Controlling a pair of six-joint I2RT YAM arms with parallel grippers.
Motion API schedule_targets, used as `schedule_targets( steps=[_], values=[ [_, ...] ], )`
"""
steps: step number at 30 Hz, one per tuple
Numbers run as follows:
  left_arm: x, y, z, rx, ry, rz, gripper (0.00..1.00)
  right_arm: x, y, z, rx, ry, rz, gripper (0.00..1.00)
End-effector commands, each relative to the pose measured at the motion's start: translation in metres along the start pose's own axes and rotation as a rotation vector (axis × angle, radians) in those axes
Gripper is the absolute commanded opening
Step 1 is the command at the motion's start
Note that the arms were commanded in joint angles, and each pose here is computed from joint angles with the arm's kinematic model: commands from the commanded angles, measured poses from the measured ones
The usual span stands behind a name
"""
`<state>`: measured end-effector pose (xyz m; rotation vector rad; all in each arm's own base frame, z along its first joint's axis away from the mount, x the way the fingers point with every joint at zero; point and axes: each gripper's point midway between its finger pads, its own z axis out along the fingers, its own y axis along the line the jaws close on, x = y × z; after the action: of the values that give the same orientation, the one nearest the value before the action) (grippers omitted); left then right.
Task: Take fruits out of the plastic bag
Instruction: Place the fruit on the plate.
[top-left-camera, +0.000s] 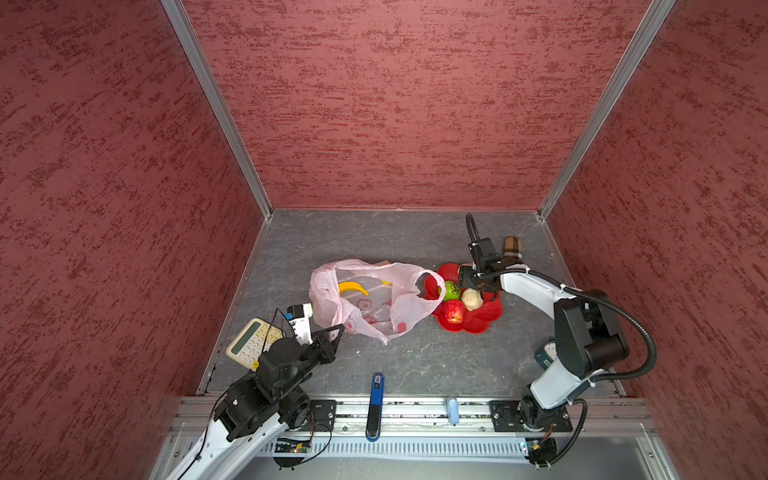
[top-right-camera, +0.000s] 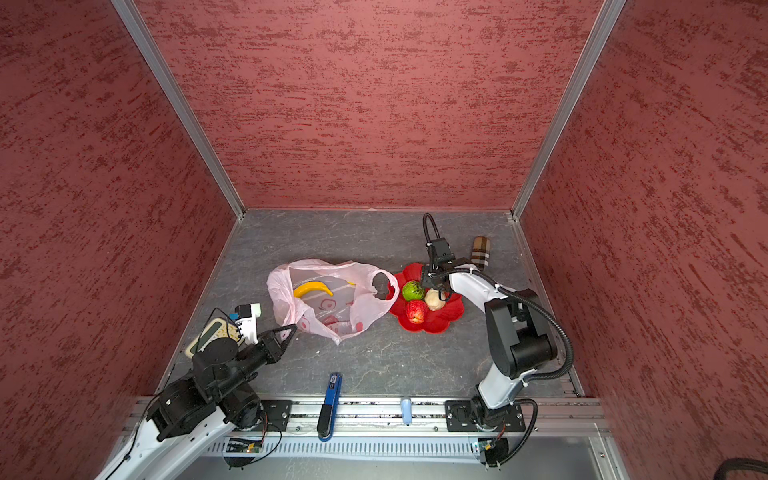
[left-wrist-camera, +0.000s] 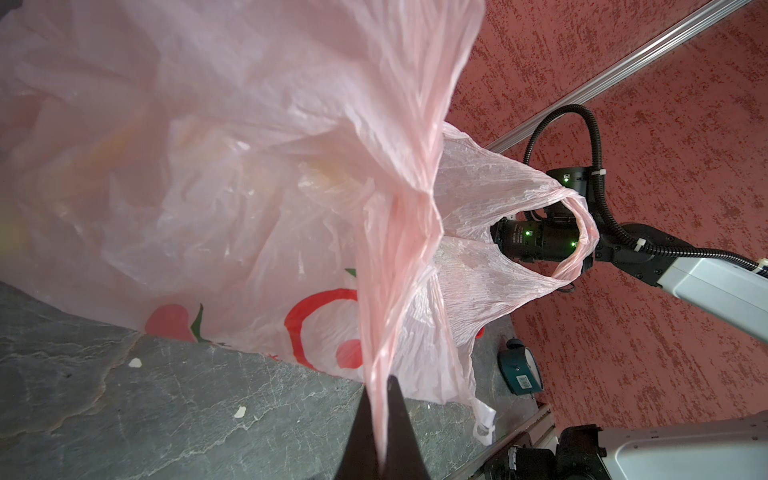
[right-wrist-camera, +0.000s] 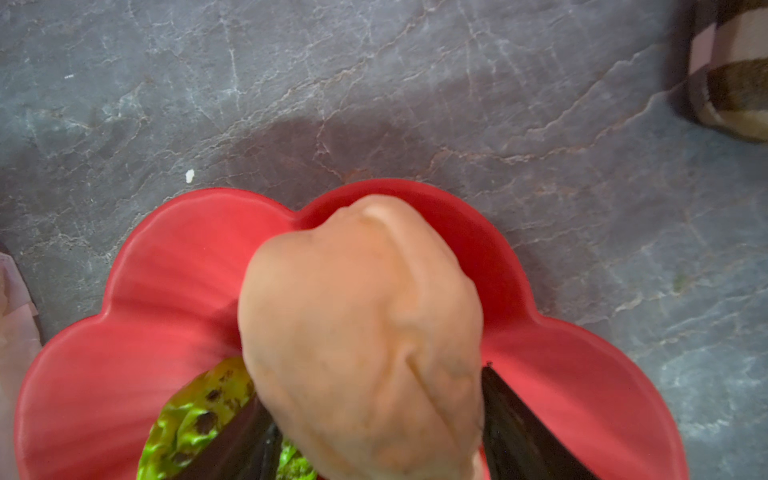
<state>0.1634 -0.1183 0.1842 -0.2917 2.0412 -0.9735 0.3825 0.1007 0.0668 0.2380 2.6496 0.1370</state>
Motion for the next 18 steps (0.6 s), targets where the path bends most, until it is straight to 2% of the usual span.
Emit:
schedule_targets(
  steps=[1, 7, 11, 16, 18],
  values=[
    [-0.004, -0.001, -0.002, -0.003, -0.016, 0.009, 0.00, -0.018, 0.004, -0.010, -0.013, -0.048, -0.003, 0.76],
    [-0.004, 0.000, -0.002, -0.008, -0.014, 0.011, 0.00, -0.022, 0.005, -0.019, -0.012, -0.061, -0.004, 0.77],
    [-0.006, 0.001, -0.006, -0.018, -0.020, 0.013, 0.00, -0.029, 0.006, -0.041, -0.023, -0.090, -0.002, 0.77],
    [-0.009, 0.002, -0.009, -0.028, -0.033, 0.018, 0.00, -0.042, 0.014, -0.095, -0.039, -0.189, -0.022, 0.78],
    [-0.010, 0.001, -0.009, -0.026, -0.036, 0.023, 0.00, -0.052, 0.028, -0.127, -0.104, -0.265, -0.040, 0.77]
  ],
)
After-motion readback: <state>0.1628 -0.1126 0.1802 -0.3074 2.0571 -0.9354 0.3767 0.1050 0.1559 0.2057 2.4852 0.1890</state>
